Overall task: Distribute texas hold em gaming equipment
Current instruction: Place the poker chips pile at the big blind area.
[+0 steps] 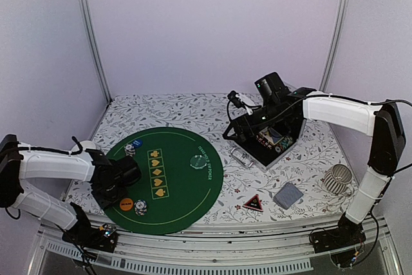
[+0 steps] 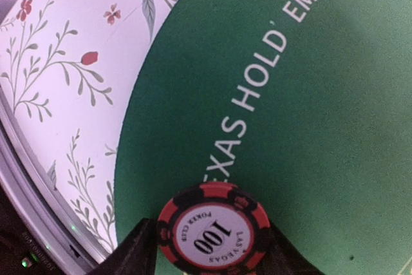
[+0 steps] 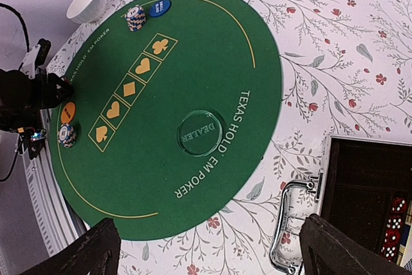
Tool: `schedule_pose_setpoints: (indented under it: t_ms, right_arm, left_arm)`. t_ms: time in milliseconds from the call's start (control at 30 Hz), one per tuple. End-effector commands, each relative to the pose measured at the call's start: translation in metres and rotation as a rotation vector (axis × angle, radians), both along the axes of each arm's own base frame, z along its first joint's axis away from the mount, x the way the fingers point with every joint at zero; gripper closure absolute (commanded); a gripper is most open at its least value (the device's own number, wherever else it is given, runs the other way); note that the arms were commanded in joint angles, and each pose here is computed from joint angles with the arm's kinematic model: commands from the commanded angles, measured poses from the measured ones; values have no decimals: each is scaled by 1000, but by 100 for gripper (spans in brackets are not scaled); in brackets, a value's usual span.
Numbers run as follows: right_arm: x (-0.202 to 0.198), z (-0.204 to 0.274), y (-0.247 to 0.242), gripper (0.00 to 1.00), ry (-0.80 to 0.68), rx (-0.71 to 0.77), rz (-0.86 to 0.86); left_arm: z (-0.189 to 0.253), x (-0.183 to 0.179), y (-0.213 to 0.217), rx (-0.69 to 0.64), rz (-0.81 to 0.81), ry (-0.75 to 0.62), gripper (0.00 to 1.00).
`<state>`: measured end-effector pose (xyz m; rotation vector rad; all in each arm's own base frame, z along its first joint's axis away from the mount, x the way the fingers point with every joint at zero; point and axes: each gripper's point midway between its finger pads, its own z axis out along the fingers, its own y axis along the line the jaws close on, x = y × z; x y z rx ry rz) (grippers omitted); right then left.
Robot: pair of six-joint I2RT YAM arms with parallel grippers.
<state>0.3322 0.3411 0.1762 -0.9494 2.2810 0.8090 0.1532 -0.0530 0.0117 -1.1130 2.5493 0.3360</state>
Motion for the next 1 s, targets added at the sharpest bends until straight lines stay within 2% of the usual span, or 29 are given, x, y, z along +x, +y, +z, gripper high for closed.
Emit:
schedule_pose_setpoints:
  t_ms: [0,200,300,467,567,767,967]
  right_arm:
    - [5,13,-2,1,-45,0,1]
    - [5,15,-2,1,-47,2,1]
    - [6,14,-2,1,-49,-2,-3]
    - [10,22,-4,1,-66,3,-25]
    - [18,26,-11,1,-87,-15,-64]
    - [43,41,-39,1,-110,-46,-146]
    - [57,48,-65,1,-144,-144,-219]
  left_arm:
    - [-9,-23,-7,-59,6,93,43]
    - [-9,-23,-6,-62,9,83,35]
    - [-6,-19,-5,-51,-3,68,25]
    - [21,9,-12,-26,-103,-47,9]
    - [41,16,-4,24,-107,-100,4]
    - [85,44,-3,77,-170,-259,2]
    - [141,81,-9,221,-317,-380,2]
